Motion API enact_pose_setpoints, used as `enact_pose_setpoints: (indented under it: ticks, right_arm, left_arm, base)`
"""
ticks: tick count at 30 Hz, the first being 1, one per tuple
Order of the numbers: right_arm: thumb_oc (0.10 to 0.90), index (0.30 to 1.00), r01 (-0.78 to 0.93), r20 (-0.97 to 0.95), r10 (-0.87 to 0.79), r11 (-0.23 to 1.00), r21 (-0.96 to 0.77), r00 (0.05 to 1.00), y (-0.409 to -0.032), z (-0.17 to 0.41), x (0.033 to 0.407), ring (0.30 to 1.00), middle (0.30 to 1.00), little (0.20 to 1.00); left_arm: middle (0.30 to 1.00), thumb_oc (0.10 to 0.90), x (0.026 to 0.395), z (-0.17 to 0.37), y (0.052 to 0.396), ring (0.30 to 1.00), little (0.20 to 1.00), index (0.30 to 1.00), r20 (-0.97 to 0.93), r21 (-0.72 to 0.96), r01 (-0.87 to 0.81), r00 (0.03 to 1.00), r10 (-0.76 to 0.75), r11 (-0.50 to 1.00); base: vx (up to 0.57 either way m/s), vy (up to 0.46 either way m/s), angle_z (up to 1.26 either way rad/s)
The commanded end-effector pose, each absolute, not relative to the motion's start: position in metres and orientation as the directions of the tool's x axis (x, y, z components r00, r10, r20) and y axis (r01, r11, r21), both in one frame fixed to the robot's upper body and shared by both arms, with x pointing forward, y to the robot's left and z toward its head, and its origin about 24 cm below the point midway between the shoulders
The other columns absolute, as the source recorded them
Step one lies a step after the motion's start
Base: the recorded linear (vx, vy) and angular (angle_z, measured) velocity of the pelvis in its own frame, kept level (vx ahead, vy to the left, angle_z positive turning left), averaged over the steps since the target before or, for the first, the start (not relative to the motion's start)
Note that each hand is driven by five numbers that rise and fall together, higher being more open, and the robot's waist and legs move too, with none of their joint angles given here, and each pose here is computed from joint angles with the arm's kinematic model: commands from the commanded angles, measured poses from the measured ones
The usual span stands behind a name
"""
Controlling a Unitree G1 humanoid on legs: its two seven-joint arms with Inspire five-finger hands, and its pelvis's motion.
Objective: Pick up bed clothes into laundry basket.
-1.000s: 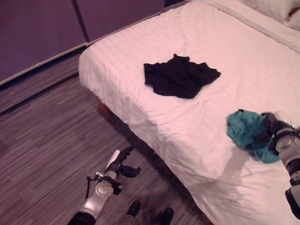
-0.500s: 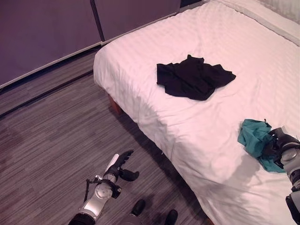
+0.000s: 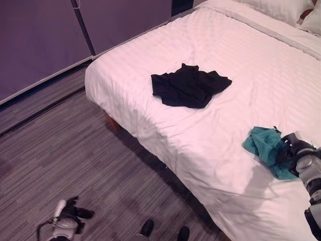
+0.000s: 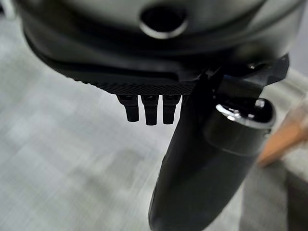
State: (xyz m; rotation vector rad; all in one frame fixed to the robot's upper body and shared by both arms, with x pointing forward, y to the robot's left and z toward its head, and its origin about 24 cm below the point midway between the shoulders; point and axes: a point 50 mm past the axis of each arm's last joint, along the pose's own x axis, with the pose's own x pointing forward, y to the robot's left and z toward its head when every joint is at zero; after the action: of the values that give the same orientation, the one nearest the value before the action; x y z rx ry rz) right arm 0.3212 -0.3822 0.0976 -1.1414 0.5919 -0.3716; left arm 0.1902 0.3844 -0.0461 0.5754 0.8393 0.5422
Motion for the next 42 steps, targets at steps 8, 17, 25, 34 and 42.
enact_pose_setpoints:
  ticks: [8,17,25,34,42]
  right_arm:
    - [0.400,0.300,0.116,-0.038,-0.438,0.320,-0.940,0.898,-0.281,0.150,0.397,0.300,0.300,0.300]
    - [0.400,0.300,0.090,-0.072,-0.392,0.380,-0.921,0.917,-0.251,0.130,0.402,0.300,0.300,0.300]
    - [0.400,0.300,0.004,-0.053,-0.115,0.446,-0.895,0.992,-0.268,0.087,0.351,0.300,0.300,0.300]
    - [0.400,0.300,-0.182,-0.268,-0.121,0.472,-0.862,0.956,-0.278,-0.001,0.269,0.300,0.300,0.300]
    - [0.400,0.300,-0.214,-0.312,-0.121,0.498,-0.840,0.942,-0.274,-0.011,0.270,0.300,0.300,0.300]
  left_arm:
    - [0.900,0.800,0.270,0.239,0.434,0.900,0.900,0.900,0.444,0.735,-0.649,0.681,0.582,0.199]
    - [0.900,0.800,0.344,0.285,0.354,0.900,0.900,0.900,0.581,0.649,-0.706,0.700,0.415,0.282]
    - [0.900,0.800,0.347,0.250,0.370,0.900,0.900,0.900,0.454,0.750,-0.608,0.761,0.464,0.263]
    - [0.900,0.800,0.326,0.197,0.395,0.900,0.900,0.900,0.332,0.772,-0.559,0.760,0.559,0.302]
    - [0.900,0.800,0.316,0.123,0.403,0.900,0.900,0.900,-0.076,0.851,-0.312,0.723,0.686,0.423]
  base:
    - [-0.10,-0.116,-0.38]
    - [0.11,-0.011,-0.16]
    - [0.16,0.096,-0.87]
    - [0.16,0.187,-0.78]
    - [0.04,0.091,-0.47]
